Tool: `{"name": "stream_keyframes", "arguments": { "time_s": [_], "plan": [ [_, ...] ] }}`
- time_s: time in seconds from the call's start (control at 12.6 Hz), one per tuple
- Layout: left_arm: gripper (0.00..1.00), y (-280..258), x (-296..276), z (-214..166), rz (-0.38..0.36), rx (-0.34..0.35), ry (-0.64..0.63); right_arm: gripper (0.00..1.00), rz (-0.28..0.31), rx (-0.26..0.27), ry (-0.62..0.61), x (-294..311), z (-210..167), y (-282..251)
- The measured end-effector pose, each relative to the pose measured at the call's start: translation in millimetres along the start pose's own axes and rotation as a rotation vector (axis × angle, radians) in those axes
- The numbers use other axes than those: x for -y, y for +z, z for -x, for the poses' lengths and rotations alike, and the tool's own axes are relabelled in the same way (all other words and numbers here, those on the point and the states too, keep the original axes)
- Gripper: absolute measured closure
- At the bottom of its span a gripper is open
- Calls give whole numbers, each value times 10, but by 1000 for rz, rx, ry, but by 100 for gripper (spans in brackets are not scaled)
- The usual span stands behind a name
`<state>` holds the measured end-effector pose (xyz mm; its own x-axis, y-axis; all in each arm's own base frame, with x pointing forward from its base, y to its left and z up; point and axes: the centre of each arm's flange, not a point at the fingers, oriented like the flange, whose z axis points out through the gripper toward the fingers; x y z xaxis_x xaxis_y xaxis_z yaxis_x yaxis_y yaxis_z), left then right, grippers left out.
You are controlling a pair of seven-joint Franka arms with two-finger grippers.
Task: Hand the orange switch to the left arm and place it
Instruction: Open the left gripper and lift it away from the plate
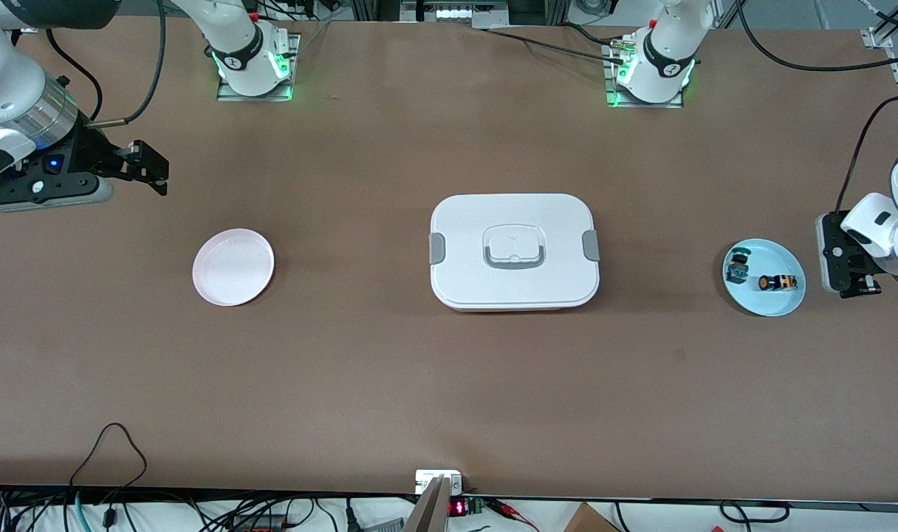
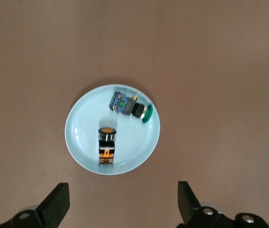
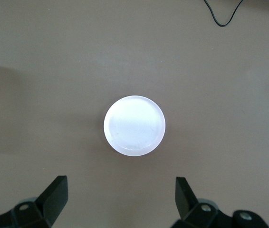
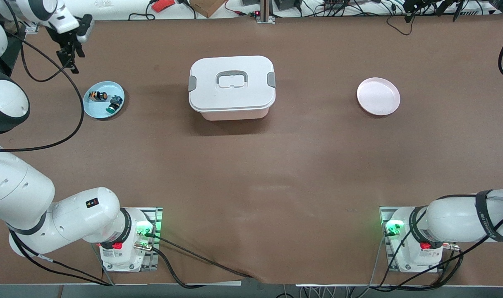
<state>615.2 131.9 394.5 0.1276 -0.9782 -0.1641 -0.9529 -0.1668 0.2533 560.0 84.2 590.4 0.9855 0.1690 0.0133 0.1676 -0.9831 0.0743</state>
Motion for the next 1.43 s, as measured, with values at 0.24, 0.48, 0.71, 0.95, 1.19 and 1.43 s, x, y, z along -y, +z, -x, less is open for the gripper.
{"name": "stream_keyframes", "arguments": {
  "time_s": [0.24, 0.48, 0.71, 0.95, 1.19, 1.43],
  "plan": [
    [0, -396, -162, -389, 74, 15, -182, 0, 0, 2, 0, -3, -4, 10],
    [0, -694, -324, -762, 113, 18, -337, 0, -2, 12, 1, -9, -29, 70],
    [0, -1025, -517, -1266, 98, 24, -489, 0, -3, 17, 5, -37, -39, 97],
    [0, -1312, -633, -1545, 52, 2, -665, 0, -2, 15, 16, -95, -39, 90],
    [0, -1437, -687, -1634, 38, -10, -803, 0, -3, 15, 16, -96, -39, 89],
    [0, -1517, -776, -1778, 53, -26, -945, 0, -3, 15, 16, -96, -39, 88]
  ]
}}
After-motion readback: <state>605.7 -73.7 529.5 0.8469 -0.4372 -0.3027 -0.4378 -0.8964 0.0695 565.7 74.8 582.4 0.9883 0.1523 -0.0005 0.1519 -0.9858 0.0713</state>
